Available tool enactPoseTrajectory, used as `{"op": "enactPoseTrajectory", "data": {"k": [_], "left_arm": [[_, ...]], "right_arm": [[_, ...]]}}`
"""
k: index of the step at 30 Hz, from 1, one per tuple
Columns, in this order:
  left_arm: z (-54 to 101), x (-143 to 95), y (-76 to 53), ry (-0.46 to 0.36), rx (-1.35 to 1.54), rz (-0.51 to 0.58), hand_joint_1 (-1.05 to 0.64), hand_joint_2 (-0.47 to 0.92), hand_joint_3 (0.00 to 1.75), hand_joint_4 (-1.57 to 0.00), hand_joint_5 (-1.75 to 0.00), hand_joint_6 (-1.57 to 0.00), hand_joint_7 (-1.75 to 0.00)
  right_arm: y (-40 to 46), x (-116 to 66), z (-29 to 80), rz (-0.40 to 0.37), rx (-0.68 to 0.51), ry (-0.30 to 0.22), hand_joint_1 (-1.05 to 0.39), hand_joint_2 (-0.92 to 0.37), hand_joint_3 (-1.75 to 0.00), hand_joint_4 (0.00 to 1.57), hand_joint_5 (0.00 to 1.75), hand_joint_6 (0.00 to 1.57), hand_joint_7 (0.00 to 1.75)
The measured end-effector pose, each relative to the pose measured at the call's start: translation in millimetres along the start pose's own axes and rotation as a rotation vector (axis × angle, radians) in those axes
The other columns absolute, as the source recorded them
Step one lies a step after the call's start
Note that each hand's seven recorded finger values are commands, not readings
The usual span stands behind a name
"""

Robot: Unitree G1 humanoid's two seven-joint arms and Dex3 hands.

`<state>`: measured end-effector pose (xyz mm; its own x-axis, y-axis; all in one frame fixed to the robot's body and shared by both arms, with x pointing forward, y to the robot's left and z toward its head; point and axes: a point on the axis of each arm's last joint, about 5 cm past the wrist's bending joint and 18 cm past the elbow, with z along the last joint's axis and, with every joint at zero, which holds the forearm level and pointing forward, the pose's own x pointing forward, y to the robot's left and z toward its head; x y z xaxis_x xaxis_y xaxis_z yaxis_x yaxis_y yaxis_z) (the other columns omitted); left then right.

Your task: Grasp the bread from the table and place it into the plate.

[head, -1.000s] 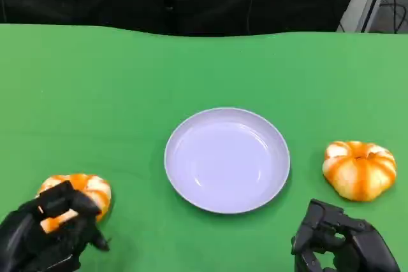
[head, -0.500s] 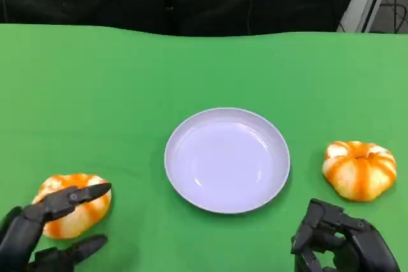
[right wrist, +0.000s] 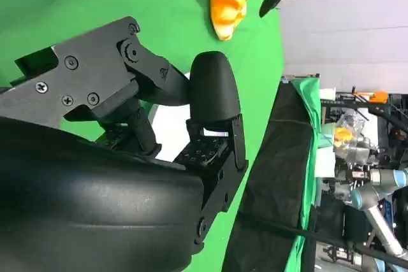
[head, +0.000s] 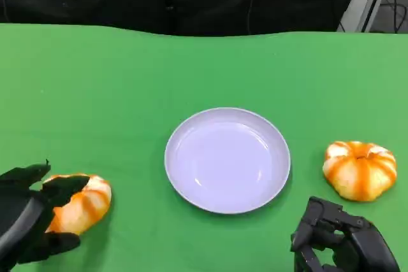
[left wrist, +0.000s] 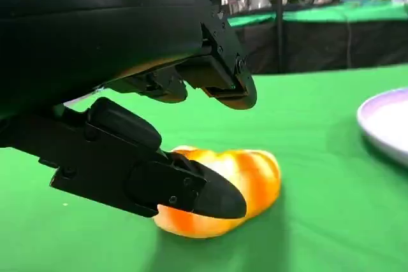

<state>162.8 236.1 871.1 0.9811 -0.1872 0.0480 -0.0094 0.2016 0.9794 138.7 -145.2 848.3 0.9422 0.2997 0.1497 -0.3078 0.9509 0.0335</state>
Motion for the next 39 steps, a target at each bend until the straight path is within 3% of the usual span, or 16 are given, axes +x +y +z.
{"op": "enactPoseTrajectory", "data": {"k": [6,11,27,31,37,38,39], "left_arm": [[-3.3,6.1,-8.8,0.001,0.032,-0.047,-0.76,0.92,0.08,-0.50,-0.03,-0.62,0.00],[-8.4,13.1,-25.2,0.023,0.028,-0.096,-0.76,0.92,0.10,-0.49,-0.02,-0.61,0.00],[-6.8,32.0,-42.2,0.061,-0.001,-0.122,-0.75,0.92,0.14,-0.50,-0.01,-0.60,-0.01],[-5.9,36.0,-45.8,0.072,-0.016,-0.119,-0.59,0.92,0.11,-0.54,-0.02,-0.62,-0.01],[-4.8,36.5,-49.4,0.074,-0.026,-0.112,-0.56,0.92,0.11,-0.54,-0.02,-0.63,-0.01],[-4.5,36.5,-49.7,0.074,-0.026,-0.112,-0.50,0.92,0.10,-0.67,-0.08,-0.72,-0.06],[-4.4,36.5,-49.9,0.076,-0.029,-0.109,-0.37,0.92,0.10,-0.82,-0.42,-0.93,-0.14]], "right_arm": [[0.2,-0.7,-0.1,-0.001,0.003,0.004,-0.14,-0.66,-1.03,0.78,1.75,0.72,1.52],[0.7,0.2,0.3,0.001,0.008,0.001,-0.14,-0.66,-1.03,0.77,1.75,0.72,1.51],[1.0,-0.2,0.3,0.000,0.009,0.001,-0.15,-0.67,-1.02,0.77,1.75,0.72,1.52],[1.0,-0.4,0.3,0.000,0.009,0.002,-0.15,-0.67,-1.02,0.77,1.75,0.71,1.52],[1.0,-0.4,0.3,0.000,0.009,0.002,-0.15,-0.67,-1.01,0.77,1.75,0.71,1.52],[1.0,-0.4,0.3,0.000,0.009,0.002,-0.15,-0.67,-1.01,0.77,1.75,0.71,1.52],[1.0,-0.4,0.3,0.000,0.009,0.002,-0.14,-0.67,-1.01,0.77,1.75,0.71,1.52]]}}
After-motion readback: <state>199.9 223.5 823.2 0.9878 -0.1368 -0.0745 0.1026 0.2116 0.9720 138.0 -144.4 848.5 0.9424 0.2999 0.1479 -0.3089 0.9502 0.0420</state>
